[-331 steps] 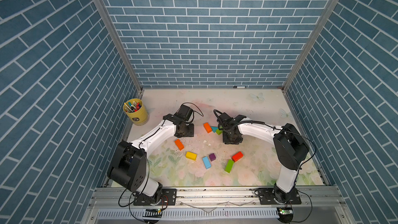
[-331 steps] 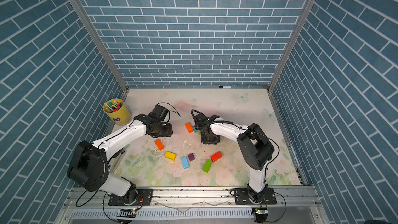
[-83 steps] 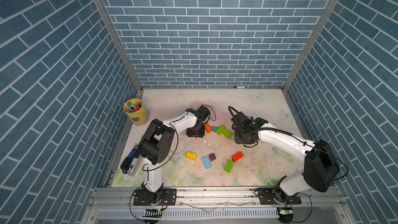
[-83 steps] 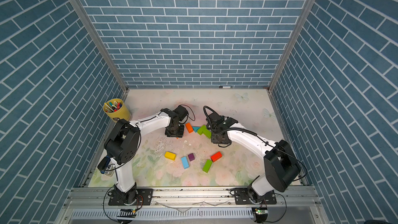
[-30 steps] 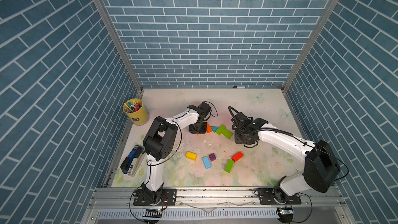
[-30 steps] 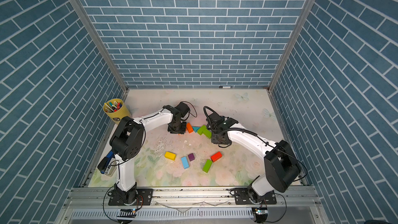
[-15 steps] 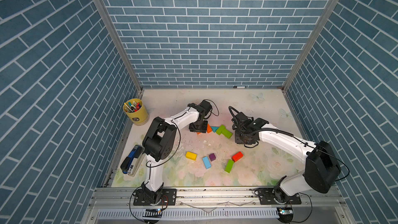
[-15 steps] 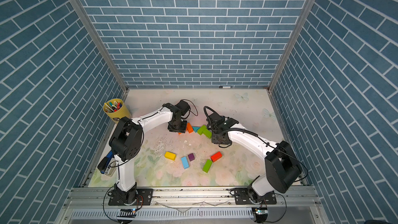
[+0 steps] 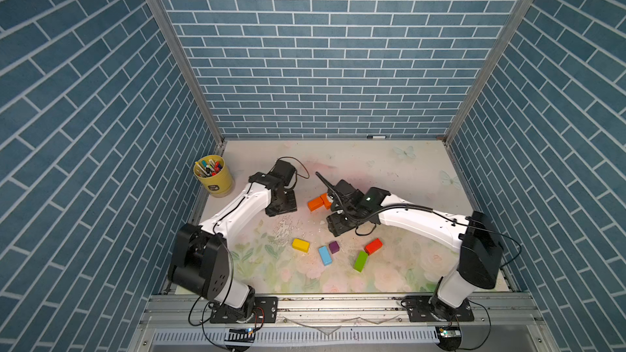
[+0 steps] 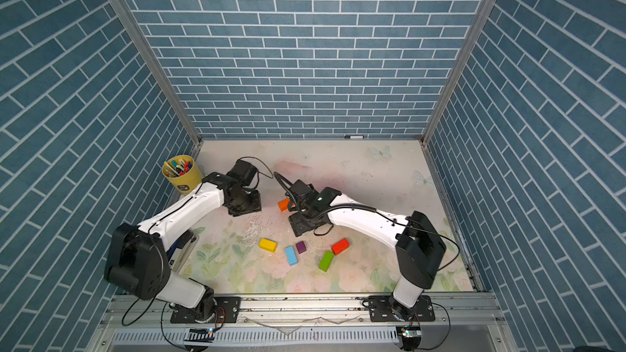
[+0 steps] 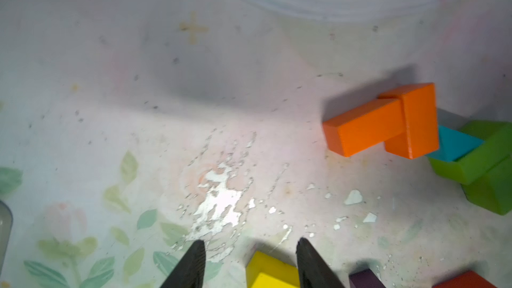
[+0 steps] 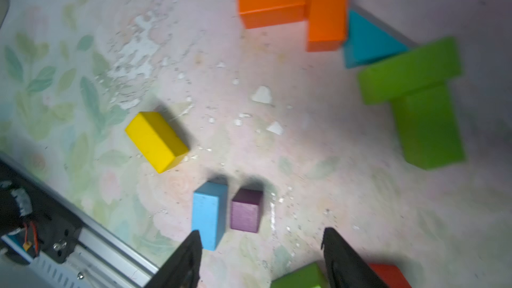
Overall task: Assemble a heart with building blocks
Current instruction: Pick up the building block from the center of the board.
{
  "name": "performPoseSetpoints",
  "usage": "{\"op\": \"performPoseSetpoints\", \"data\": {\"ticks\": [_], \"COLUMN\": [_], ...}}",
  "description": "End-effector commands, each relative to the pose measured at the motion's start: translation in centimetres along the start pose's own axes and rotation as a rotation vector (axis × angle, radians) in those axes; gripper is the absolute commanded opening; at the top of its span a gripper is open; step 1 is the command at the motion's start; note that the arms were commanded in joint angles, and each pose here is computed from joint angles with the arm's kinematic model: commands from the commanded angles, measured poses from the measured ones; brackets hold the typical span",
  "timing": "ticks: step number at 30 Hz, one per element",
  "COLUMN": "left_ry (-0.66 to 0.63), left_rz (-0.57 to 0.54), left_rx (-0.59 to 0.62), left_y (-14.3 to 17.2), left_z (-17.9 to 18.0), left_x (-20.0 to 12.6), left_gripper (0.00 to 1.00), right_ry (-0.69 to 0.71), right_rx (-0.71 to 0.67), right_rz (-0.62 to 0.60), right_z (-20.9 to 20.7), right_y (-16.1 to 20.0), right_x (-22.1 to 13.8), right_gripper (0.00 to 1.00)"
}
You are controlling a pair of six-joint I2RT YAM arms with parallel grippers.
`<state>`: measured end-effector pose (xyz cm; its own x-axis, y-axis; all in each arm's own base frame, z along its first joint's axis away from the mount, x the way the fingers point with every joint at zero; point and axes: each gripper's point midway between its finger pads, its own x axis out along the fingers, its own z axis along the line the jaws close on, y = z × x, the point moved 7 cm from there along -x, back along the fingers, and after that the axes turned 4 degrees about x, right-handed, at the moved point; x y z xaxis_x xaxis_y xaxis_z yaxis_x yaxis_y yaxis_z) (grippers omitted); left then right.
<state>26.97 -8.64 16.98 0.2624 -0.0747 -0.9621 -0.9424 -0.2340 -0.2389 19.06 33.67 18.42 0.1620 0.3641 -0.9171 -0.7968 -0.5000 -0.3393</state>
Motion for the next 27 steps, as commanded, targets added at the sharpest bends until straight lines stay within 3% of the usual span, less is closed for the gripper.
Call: {"op": "performPoseSetpoints", "data": {"ticks": [1,5,12,16,20,27], "left_ry": [0.039,0.033,0.051,0.057,0.061,0.098], "left_rz": [0.011,-0.005,-0.003,0.003,0.009,0.01], "left_rx": [-0.143,-0.178,-0.221,-0.216,-0.216,-0.203], "left_y": [1.6,2.8,3.3,3.2,3.2,2.7], "left_z": [2.5,4.5,6.0,6.0,6.0,5.4], "left_x": [0.1,-0.6,-0.2,0.1,0.6,1.0], "left_gripper": [0.56,0.58,0.59,0.59,0.58,0.57], "right_ry": [-0.079,-0.104,-0.109,-0.053,0.045,0.11], "right_rx": [-0.231,-0.32,-0.348,-0.334,-0.32,-0.183], "right_rz": [0.063,0.112,0.164,0.203,0.164,0.044], "right_z": [3.7,6.5,8.6,8.3,7.2,2.6], "right_y": [-0.7,-1.1,-0.9,-0.4,-0.5,-3.5], "right_x": [2.6,5.9,9.5,11.4,10.9,7.2], "right_gripper": [0.72,0.73,0.7,0.57,0.32,0.27]}}
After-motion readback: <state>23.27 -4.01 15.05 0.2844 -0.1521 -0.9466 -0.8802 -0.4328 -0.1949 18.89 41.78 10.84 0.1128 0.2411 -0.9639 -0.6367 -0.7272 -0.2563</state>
